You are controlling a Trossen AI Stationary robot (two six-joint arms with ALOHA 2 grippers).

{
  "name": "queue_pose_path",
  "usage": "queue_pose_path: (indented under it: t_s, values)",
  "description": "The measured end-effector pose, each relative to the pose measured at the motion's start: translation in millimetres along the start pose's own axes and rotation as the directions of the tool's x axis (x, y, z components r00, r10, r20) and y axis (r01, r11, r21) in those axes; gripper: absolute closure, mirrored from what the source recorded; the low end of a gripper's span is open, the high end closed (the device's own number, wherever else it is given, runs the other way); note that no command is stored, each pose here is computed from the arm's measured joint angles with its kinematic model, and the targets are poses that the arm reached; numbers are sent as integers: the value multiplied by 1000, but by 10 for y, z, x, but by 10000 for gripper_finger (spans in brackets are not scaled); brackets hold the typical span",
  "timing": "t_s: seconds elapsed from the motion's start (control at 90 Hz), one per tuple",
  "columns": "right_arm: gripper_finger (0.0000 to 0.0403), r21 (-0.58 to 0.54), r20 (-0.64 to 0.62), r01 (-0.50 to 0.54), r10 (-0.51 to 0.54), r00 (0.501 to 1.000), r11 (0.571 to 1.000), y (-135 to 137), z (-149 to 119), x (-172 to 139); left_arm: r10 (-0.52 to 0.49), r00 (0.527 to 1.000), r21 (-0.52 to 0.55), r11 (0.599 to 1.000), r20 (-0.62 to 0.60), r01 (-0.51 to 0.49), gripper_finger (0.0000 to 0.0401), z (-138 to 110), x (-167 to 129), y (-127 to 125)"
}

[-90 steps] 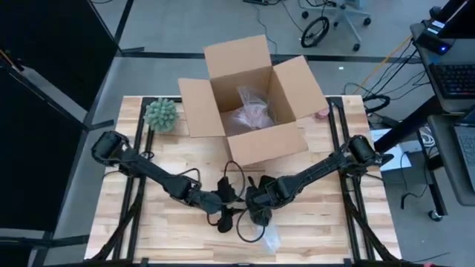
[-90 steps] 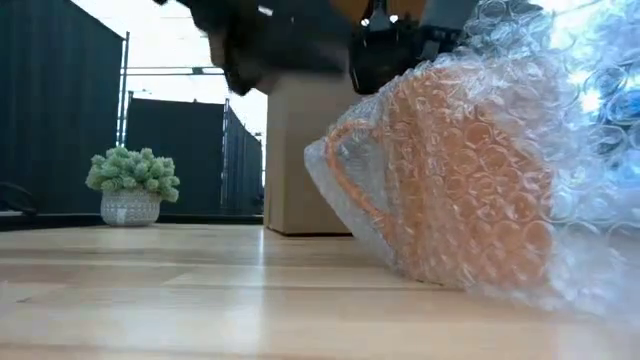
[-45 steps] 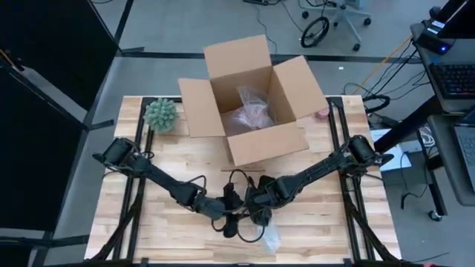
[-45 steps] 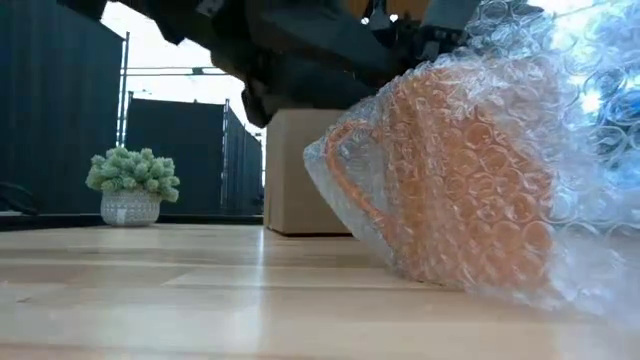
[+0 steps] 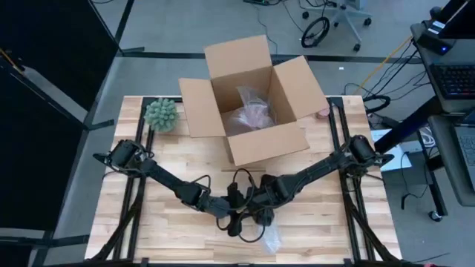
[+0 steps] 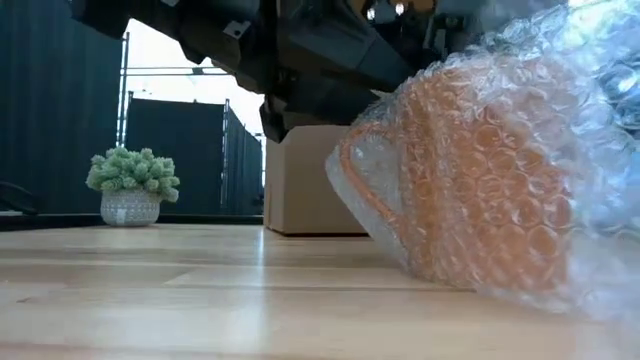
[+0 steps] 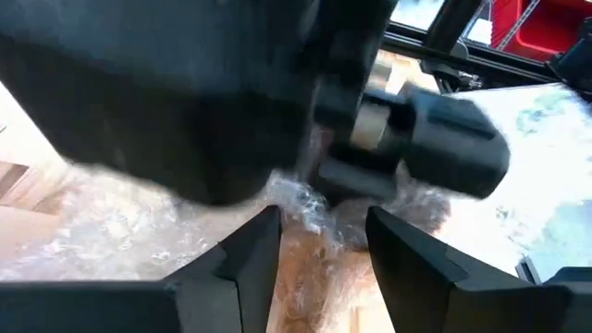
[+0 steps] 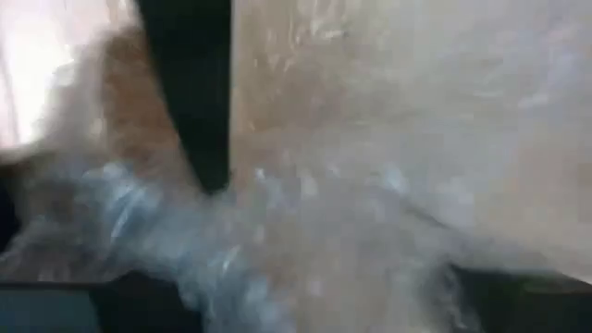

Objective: Wrap mug
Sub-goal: Wrap the orange mug with the left bubble wrap

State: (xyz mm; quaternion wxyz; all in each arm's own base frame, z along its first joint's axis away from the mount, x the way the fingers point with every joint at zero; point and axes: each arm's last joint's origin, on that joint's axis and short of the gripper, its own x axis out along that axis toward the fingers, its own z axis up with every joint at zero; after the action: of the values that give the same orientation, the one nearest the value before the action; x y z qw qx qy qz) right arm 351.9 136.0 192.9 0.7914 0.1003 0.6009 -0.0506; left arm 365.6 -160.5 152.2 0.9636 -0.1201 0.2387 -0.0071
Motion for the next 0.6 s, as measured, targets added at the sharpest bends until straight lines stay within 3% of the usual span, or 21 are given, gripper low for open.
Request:
queue_pose_path:
  t_s: [0.378, 0.6]
  values:
    - [145, -9, -7, 1, -1, 1000, 1000, 6, 78, -730, -2, 1000, 0, 1000, 5, 2, 251, -8, 5, 2]
    - [145, -3, 143, -97, 96, 985, 995, 233, 90, -902, -2, 1000, 4, 1000, 5, 2, 251, -11, 6, 2]
